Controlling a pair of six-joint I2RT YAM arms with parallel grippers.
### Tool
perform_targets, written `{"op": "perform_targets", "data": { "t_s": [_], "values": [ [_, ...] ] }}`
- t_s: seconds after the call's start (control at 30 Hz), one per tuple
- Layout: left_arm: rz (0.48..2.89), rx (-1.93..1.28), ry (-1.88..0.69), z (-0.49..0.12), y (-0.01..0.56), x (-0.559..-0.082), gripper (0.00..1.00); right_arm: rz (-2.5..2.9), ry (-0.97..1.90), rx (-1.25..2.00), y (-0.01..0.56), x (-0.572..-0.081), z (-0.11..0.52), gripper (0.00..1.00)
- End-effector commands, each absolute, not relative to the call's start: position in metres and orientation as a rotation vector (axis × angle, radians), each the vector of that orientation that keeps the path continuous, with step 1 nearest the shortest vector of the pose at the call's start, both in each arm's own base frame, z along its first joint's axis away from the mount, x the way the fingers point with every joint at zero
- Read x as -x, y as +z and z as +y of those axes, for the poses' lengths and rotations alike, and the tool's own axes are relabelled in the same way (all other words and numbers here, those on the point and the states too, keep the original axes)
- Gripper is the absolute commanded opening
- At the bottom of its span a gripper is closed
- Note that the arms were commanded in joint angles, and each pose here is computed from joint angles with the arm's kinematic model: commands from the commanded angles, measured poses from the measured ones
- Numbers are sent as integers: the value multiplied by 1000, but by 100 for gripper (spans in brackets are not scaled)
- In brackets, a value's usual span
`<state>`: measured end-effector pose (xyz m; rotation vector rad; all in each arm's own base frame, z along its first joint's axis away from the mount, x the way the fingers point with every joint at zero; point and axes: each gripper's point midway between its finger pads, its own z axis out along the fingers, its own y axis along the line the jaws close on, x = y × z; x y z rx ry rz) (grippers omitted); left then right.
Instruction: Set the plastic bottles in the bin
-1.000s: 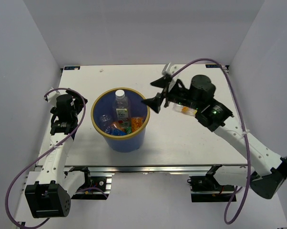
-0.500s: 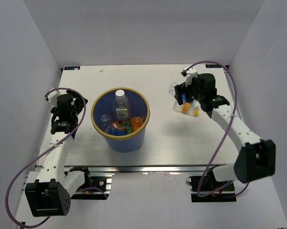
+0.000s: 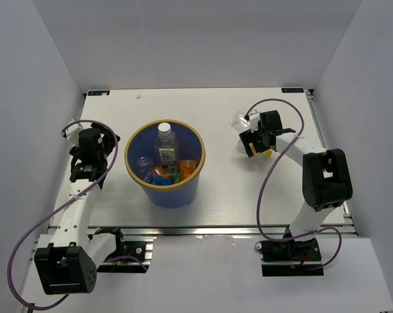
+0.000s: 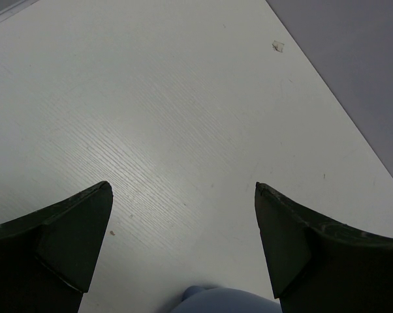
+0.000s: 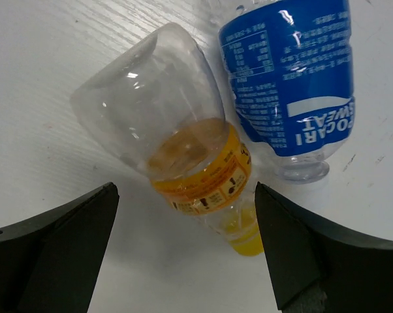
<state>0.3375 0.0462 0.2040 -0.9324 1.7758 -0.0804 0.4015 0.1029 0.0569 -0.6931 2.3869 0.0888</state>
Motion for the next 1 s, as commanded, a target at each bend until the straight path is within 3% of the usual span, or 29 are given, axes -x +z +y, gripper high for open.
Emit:
{"op": "perform_targets", "data": {
  "t_s": [0.0,0.2,0.3,0.33,0.43,0.63,0.77,0.97],
  "values": [
    [1762,931,-68,49,213,-337,98,2363,20,638,60,-420,97,89],
    [1755,930,-76,49,216,-337,98,2386,201,661,46,-407,120,74],
    [1754,932,-77,49,217,-337,98,2347,291,656,57,-401,132,47],
    [1747,932,-79,49,220,-337,98,2337,307,661,61,-399,135,34],
    [1741,934,-87,48,223,-336,98,2205,377,684,117,-393,156,21],
    [1714,924,-131,44,233,-336,98,1888,488,707,243,-373,185,22],
    [1702,918,-162,40,238,-335,98,1650,693,827,322,-323,223,24],
    [1701,916,-175,38,241,-333,98,1363,890,1157,366,-228,312,34]
  ]
}}
